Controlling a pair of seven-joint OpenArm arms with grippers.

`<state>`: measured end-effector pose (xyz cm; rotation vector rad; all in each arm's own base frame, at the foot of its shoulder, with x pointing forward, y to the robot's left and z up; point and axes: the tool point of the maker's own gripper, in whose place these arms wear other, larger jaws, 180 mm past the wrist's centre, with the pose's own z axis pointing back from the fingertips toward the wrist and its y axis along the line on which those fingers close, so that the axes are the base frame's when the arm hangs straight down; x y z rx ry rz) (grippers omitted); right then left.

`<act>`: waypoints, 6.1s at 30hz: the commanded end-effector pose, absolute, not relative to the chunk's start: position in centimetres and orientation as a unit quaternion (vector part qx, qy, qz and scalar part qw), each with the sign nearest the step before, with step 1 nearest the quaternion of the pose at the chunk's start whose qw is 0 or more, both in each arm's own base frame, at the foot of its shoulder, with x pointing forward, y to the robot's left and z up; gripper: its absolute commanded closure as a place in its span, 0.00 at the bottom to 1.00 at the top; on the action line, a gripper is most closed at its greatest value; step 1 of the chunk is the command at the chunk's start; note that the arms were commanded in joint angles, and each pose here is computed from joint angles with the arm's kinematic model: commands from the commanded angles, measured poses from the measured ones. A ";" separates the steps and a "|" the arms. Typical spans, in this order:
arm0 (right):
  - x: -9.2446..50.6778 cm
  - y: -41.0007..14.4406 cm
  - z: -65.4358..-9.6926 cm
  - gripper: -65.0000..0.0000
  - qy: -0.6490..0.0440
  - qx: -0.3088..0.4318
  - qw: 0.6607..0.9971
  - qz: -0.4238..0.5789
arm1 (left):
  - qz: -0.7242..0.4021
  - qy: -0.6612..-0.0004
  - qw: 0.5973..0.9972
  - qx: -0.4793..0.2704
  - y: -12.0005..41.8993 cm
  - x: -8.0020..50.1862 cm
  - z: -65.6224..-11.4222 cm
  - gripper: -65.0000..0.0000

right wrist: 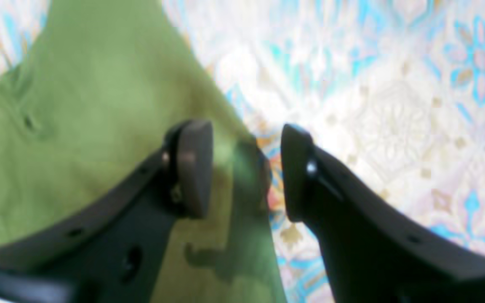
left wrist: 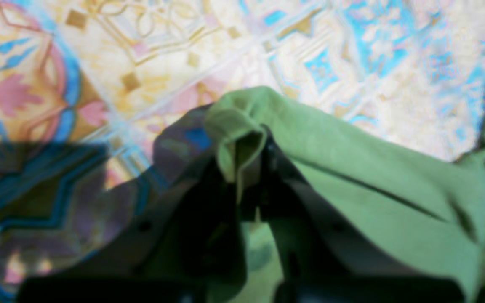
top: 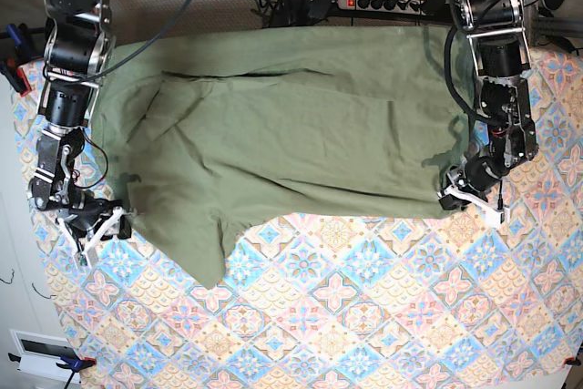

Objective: Layout the t-shirt on the table in an organized manner, then fold the t-shirt properly
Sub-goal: 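Lift the hem edge with both grippers and fold it over toward the collar, then release the right gripper and regrasp the folded shirt's end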

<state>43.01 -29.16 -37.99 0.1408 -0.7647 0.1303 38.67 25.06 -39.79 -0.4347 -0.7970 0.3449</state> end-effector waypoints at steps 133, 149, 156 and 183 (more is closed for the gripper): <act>39.0 -27.4 -37.7 0.59 -0.376 0.063 0.913 0.143 | 0.179 -0.421 0.847 -0.271 25.2 24.8 -33.1 0.56; 37.2 -24.5 -42.6 0.60 -0.326 0.103 0.925 0.165 | 0.168 -0.416 0.849 -0.279 24.5 25.5 -33.0 0.56; 37.2 -23.7 -42.3 0.90 -0.329 0.103 0.921 0.181 | 0.169 -0.415 0.850 -0.279 24.5 25.5 -33.1 0.57; 24.2 -22.3 -31.3 0.99 -0.406 0.082 0.883 0.219 | 0.197 -0.408 0.846 -0.281 25.7 26.7 -34.4 0.57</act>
